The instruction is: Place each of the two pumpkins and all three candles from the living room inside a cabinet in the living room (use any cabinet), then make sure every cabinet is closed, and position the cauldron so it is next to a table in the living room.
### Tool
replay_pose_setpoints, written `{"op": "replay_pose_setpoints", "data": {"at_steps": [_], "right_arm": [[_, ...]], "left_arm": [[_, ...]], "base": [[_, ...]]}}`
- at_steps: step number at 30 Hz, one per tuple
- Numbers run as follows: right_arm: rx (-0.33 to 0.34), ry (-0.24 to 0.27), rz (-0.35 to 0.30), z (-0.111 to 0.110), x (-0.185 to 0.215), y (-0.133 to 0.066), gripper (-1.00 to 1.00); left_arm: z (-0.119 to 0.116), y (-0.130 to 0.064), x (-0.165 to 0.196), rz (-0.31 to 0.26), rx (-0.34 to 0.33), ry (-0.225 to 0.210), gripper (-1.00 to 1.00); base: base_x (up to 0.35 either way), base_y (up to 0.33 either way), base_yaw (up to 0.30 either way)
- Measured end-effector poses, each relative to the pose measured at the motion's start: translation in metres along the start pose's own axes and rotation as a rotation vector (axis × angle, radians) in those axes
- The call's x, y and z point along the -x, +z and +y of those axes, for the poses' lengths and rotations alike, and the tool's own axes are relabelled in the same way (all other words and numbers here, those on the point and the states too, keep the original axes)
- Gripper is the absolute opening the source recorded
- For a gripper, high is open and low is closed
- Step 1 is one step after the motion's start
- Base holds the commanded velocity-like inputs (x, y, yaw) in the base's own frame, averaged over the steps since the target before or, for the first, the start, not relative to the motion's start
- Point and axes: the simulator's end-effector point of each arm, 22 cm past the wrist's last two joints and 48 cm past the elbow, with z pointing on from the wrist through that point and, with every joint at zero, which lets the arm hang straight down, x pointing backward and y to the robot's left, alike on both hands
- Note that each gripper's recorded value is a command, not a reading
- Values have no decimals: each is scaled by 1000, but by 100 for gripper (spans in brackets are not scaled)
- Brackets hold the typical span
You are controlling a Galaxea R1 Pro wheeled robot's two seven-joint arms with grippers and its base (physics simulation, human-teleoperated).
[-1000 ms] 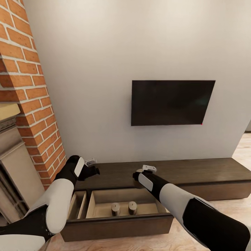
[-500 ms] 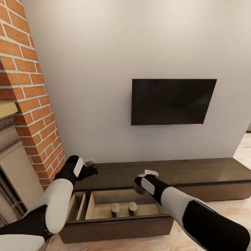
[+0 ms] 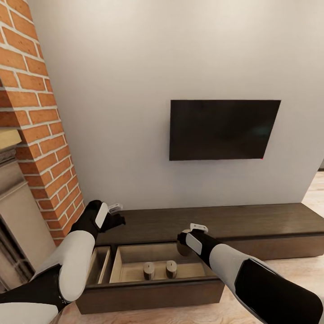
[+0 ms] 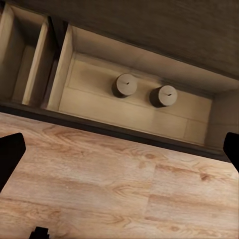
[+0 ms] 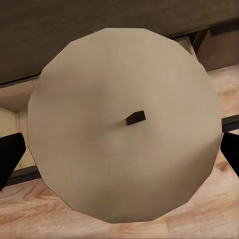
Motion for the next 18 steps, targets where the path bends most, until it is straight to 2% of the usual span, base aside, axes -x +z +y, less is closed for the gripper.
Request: {"op": "replay_pose_setpoints", "data": {"at_steps": [4, 7, 9, 10, 14, 18], "right_arm": [[-11, 0, 4, -5, -4, 5, -100], [-16, 3, 2, -8, -8, 9, -100], [-20, 14, -37, -11, -9, 14, -100], [-20, 22, -44, -11, -10, 15, -100], [-21, 28, -59, -13, -14, 21, -100], [-19, 36, -76, -13, -18, 26, -100]], "left_arm": [[0, 4, -2, 3, -3, -2, 100], [-13, 11, -12, 21, -23, 7, 100], [-21, 27, -36, 68, -34, 18, 100], [-24, 34, -43, 72, -36, 22, 100], [-31, 58, -61, 55, -40, 23, 100], [-32, 69, -67, 36, -46, 19, 100]], "base": [[0, 0, 0], [0, 0, 0], [0, 0, 0], [0, 0, 0], [0, 0, 0], [0, 0, 0]]}}
